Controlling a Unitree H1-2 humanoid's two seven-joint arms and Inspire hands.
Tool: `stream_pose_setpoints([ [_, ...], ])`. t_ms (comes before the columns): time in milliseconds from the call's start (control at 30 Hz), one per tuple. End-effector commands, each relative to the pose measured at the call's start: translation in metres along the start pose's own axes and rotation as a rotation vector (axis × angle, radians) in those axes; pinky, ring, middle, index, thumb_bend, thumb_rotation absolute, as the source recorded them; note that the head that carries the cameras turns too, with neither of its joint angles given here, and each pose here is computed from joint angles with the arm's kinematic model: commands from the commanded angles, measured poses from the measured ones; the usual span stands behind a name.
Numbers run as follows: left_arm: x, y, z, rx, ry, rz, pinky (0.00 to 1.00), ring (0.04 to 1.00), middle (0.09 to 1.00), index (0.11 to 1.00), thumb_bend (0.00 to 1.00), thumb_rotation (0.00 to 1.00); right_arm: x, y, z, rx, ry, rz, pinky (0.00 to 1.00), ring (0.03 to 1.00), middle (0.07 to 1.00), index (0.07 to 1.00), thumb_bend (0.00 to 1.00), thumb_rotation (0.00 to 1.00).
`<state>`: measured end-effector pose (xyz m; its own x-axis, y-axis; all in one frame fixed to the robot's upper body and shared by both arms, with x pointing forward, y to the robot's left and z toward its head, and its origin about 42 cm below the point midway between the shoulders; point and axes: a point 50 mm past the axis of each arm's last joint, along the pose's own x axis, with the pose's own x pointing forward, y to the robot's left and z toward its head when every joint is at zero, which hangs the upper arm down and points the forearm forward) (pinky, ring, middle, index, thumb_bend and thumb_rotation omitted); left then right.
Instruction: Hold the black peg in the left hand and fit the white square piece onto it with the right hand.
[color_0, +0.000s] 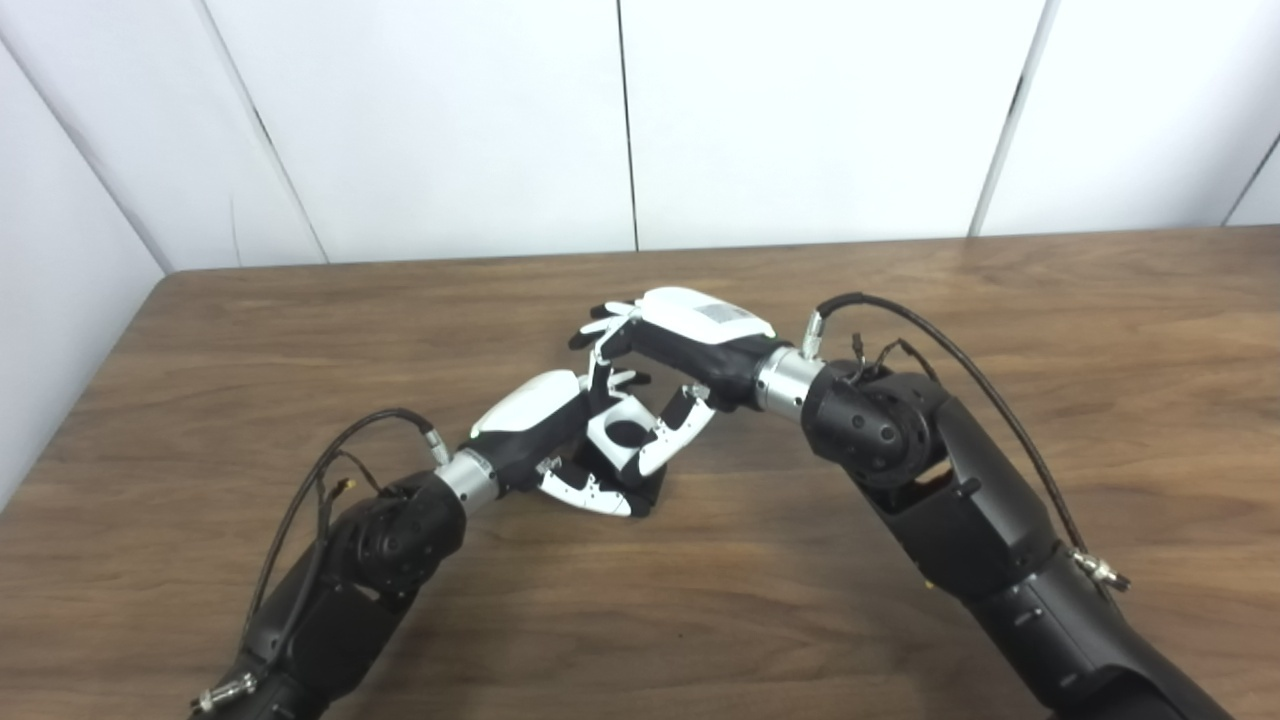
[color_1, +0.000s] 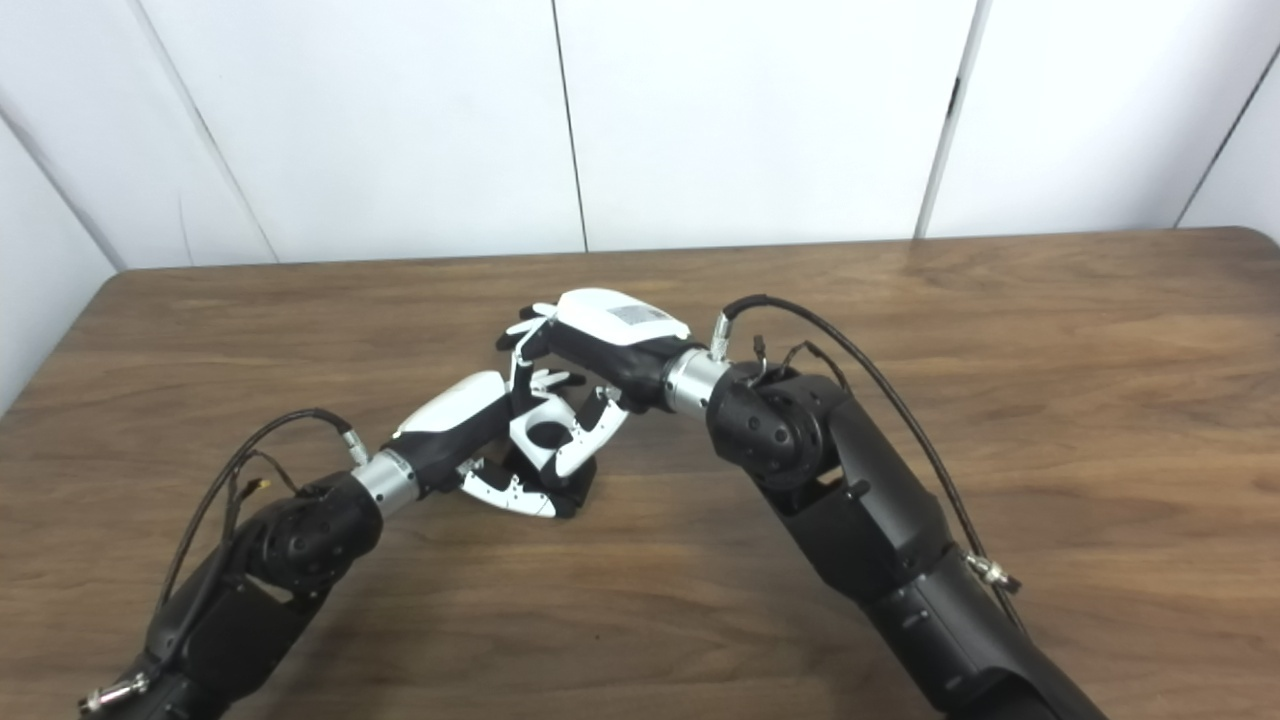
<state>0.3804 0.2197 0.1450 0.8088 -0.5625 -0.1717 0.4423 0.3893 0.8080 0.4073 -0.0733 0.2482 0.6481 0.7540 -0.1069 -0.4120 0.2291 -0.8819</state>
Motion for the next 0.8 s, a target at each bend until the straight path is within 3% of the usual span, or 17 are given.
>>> stream_pose_setpoints([
  [0, -0.028, -0.035, -0.039, 0.009, 0.216, -0.176, 0.98, 1.000, 0.973, 0.630, 0.83, 0.15, 0.007, -0.015, 0.012, -0.028, -0.048, -0.046, 1.00, 0.972, 0.874, 0.481, 0.52, 0.14],
  [333, -0.031, -0.034, -0.038, 0.010, 0.210, -0.171, 0.98, 1.000, 0.970, 0.626, 0.83, 0.15, 0.009, -0.016, 0.005, -0.017, -0.030, -0.043, 1.00, 0.973, 0.872, 0.481, 0.52, 0.14],
  [767, -0.029, -0.039, -0.036, 0.009, 0.208, -0.174, 0.96, 0.997, 0.964, 0.613, 0.84, 0.14, 0.013, 0.001, -0.016, 0.004, 0.041, -0.020, 1.00, 0.969, 0.868, 0.482, 0.52, 0.14],
])
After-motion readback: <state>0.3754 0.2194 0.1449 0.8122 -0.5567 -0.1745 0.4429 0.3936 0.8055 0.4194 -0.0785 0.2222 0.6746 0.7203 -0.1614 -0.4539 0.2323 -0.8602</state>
